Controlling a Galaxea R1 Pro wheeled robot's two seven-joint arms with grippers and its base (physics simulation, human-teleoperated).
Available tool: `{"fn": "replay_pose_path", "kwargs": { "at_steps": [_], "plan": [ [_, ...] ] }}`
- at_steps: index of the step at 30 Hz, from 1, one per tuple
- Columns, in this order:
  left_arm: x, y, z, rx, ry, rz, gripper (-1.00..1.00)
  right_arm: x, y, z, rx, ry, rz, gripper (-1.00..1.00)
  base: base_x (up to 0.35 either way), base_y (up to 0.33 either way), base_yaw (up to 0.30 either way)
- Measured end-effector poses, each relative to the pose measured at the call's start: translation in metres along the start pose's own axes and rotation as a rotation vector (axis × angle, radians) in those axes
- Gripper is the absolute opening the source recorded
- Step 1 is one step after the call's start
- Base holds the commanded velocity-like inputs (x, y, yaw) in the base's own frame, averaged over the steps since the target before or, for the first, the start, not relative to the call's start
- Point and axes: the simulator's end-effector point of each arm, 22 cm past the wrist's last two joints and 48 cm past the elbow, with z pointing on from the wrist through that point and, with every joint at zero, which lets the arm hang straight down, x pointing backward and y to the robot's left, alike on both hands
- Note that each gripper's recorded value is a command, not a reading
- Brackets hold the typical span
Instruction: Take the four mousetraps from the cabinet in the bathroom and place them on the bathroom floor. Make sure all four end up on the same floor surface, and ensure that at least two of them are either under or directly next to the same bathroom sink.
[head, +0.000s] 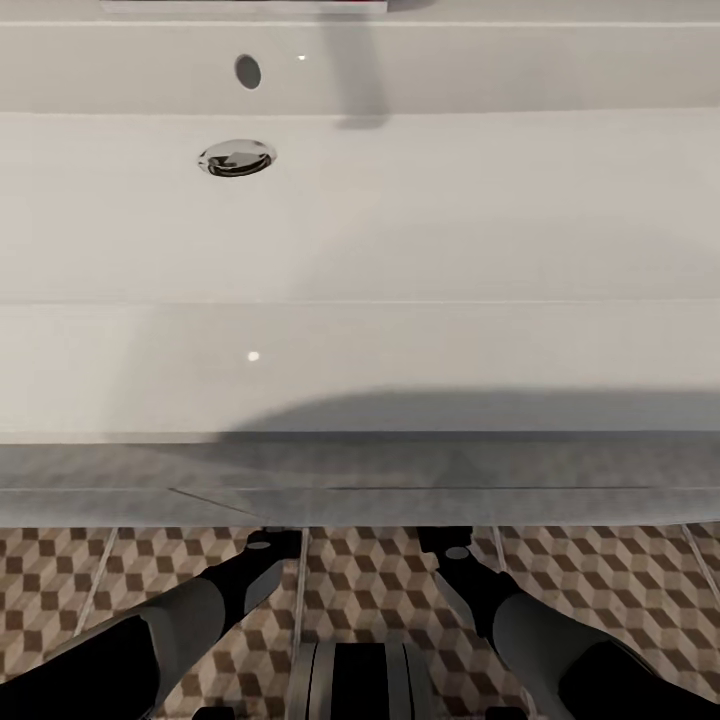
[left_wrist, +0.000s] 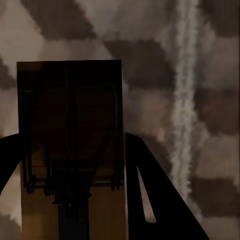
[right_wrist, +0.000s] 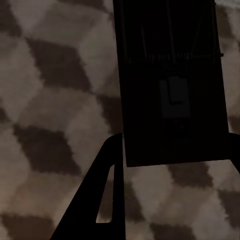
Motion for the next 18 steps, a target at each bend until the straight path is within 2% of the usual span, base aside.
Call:
{"fn": "replay_pose_path", "kwargs": {
  "at_steps": [10, 13, 18],
  "plan": [
    [-0.008, 0.017, 0.002, -0.033, 0.014, 0.005, -1.0, -0.001, -0.003, 0.002, 0.006, 0.016, -0.001, -1.0, 0.0, 0.0, 0.0],
    [-0.016, 0.019, 0.003, -0.039, 0.019, 0.007, -1.0, -0.001, -0.01, 0.005, 0.022, 0.087, -0.018, -1.0, 0.0, 0.0, 0.0],
    [-0.021, 0.018, 0.002, -0.041, 0.021, 0.009, -1.0, -0.007, -0.016, 0.006, 0.036, 0.117, -0.027, -1.0, 0.0, 0.0, 0.0]
  ]
}}
